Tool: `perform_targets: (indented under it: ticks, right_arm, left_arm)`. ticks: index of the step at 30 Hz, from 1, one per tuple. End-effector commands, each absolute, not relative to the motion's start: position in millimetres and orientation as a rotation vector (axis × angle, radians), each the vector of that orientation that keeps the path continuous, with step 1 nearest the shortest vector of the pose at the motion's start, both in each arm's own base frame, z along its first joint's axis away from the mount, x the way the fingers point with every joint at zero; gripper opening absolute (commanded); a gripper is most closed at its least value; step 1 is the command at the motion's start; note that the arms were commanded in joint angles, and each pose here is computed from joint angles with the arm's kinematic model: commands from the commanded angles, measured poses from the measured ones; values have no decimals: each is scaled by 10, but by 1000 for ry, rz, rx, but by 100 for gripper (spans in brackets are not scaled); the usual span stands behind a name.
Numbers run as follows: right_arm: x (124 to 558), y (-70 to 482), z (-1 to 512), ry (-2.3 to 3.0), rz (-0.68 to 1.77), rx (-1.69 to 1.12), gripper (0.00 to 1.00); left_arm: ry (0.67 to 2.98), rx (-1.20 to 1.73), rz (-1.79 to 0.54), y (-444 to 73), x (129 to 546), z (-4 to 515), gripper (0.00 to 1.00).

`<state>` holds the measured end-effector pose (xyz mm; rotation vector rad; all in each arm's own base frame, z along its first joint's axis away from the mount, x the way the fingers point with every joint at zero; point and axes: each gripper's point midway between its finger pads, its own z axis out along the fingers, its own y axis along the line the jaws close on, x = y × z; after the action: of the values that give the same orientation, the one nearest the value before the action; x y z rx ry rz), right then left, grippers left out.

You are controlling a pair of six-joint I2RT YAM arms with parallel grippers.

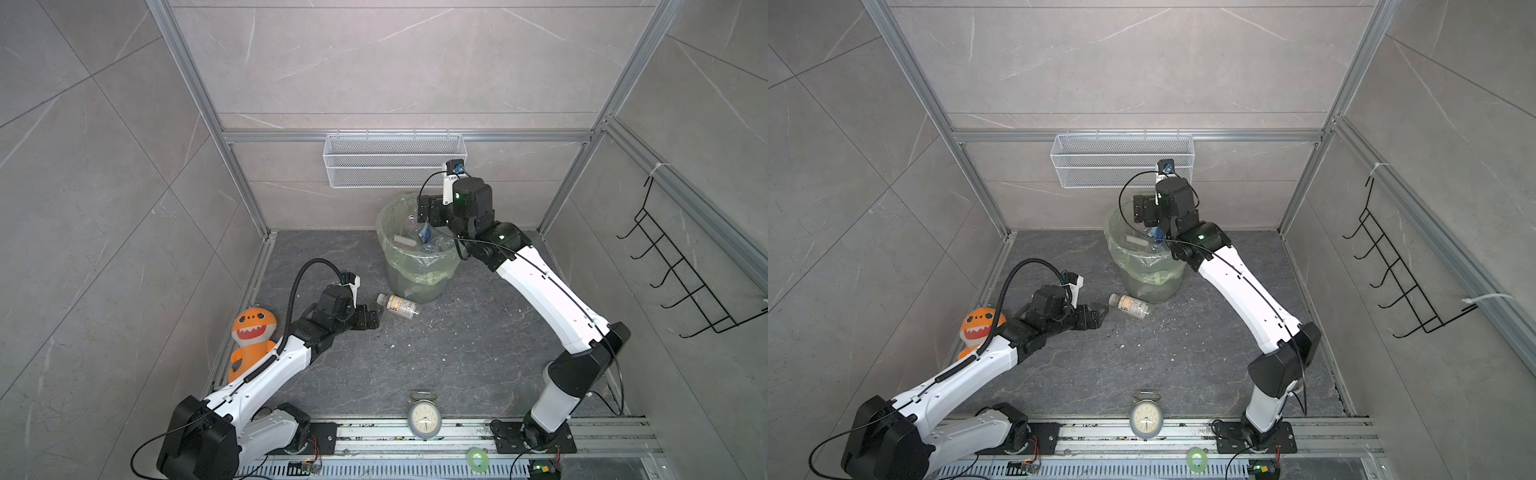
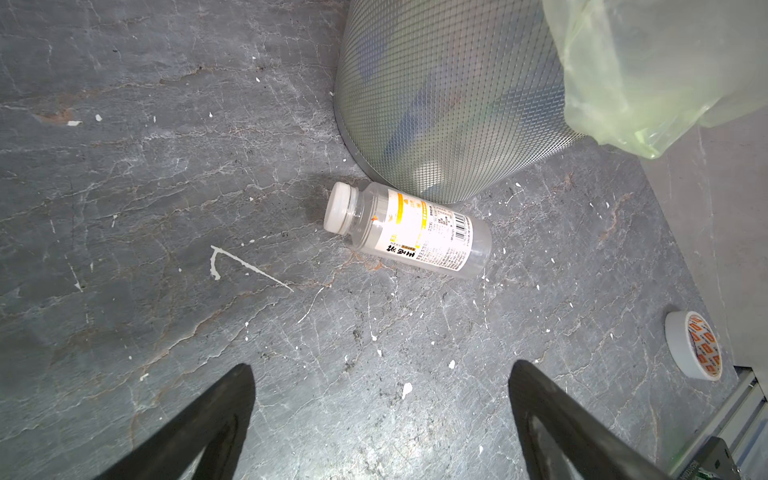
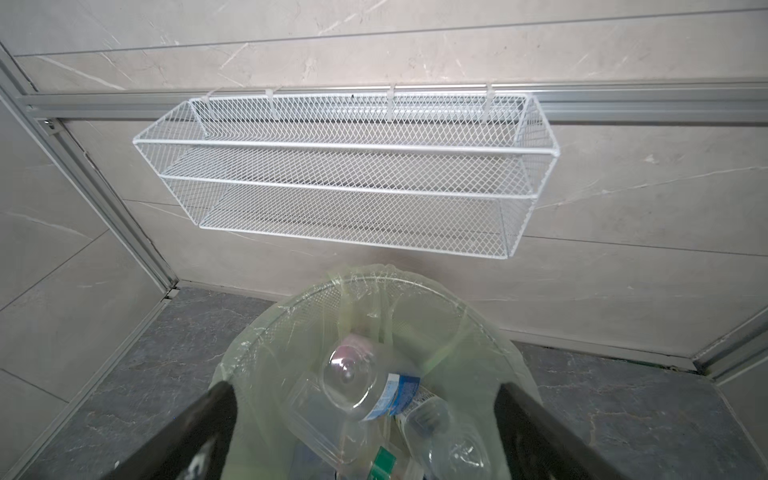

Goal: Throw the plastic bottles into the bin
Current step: 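Open the right gripper over the bin and draw it back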

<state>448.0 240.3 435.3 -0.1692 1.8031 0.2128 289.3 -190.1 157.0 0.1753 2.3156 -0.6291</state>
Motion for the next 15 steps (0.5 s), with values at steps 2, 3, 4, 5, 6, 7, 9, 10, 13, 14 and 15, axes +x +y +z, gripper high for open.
perform_targets:
  ticks: [2, 3, 4, 5, 6, 7, 9, 10, 13, 14, 15]
  right_arm:
    - [4098, 2292, 4546, 1757, 296, -203, 99]
    - [4041, 2293, 4524, 1761, 309, -216, 99]
    - [3992, 2278, 4484, 1768, 317, -226, 99]
    - [3933, 2287, 4443, 1773, 334, -248, 99]
    - [3890, 2299, 4380, 1784, 342, -271, 99]
    - [3844, 2313, 4306, 1798, 351, -293, 99]
    - [3769, 2334, 4128, 1830, 349, -331, 99]
    - [3733, 2336, 4031, 1846, 343, -345, 99]
    - [3602, 2359, 3784, 1874, 334, -385, 99]
    - [3546, 2377, 3722, 1878, 333, -403, 99]
    - [3494, 2401, 3673, 1880, 331, -419, 99]
  left_arm:
    - [2289, 178, -665, -1976, 2918, 1663, 97]
    - [2290, 178, -664, -1984, 2931, 1663, 97]
    - [2293, 178, -665, -1997, 2942, 1660, 97]
    - [2293, 178, -665, -2007, 2960, 1659, 97]
    - [2295, 177, -663, -2010, 2967, 1649, 97]
    - [2295, 176, -664, -2019, 2981, 1653, 97]
    - [2298, 180, -668, -2044, 3000, 1648, 97]
    - [2300, 180, -669, -2054, 3013, 1649, 97]
    - [2309, 182, -668, -2079, 3047, 1617, 97]
    - [2312, 183, -670, -2091, 3059, 1607, 97]
    - [2314, 184, -671, -2101, 3070, 1597, 97]
